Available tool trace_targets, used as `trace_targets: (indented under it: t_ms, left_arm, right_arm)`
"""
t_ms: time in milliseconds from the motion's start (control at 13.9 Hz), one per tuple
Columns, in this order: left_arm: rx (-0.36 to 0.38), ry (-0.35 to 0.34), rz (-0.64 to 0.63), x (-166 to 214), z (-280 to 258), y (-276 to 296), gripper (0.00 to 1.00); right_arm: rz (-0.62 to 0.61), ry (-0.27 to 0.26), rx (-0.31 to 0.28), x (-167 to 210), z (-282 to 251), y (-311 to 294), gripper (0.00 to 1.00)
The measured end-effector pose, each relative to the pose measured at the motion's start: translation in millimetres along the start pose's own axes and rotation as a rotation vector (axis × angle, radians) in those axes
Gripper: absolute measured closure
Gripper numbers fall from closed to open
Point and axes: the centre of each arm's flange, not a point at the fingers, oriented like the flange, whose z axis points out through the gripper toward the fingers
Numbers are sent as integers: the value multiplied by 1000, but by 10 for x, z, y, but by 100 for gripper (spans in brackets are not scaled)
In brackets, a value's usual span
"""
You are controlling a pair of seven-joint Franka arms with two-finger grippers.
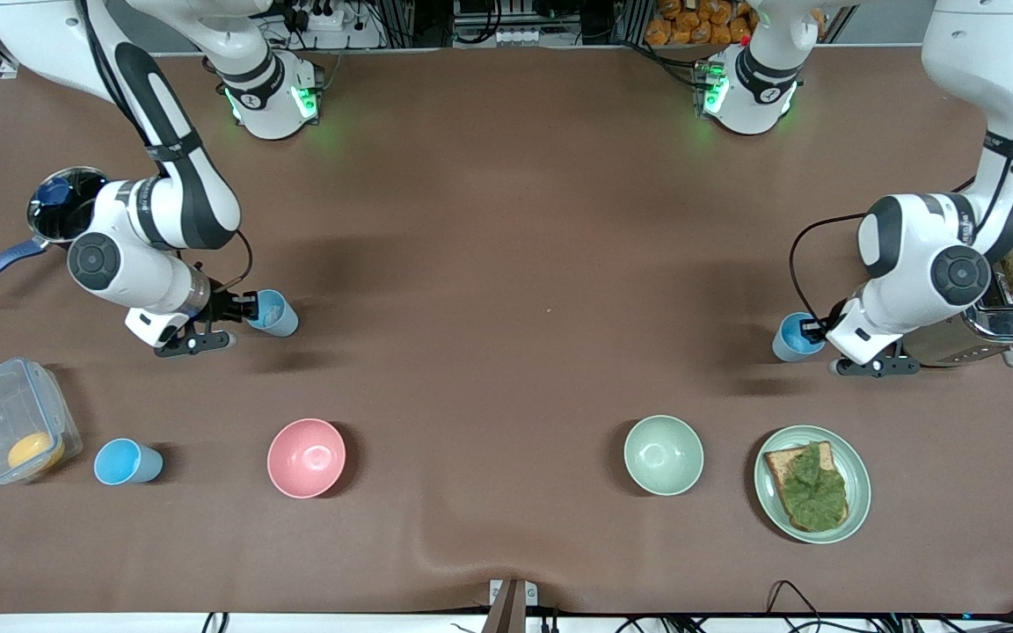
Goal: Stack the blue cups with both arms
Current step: 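Close the right gripper around the blue cup's rim, then carry the right cup to the middle while the left gripper follows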
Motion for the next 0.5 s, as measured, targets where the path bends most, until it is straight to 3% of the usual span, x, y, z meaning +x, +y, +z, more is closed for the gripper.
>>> trace_targets:
  t_ms: [143, 359, 502]
  left_arm:
    - [0, -4, 15, 48, -273, 82, 96]
    - [1, -24, 42, 140, -753, 247, 96]
    - [-1, -33, 61, 213, -1044, 383, 96]
  right_arm:
    - [-7, -5, 4, 3, -10, -63, 98]
    - [-10, -64, 28, 62, -264, -276, 98]
    - [-36, -56, 29, 168, -581, -583, 98]
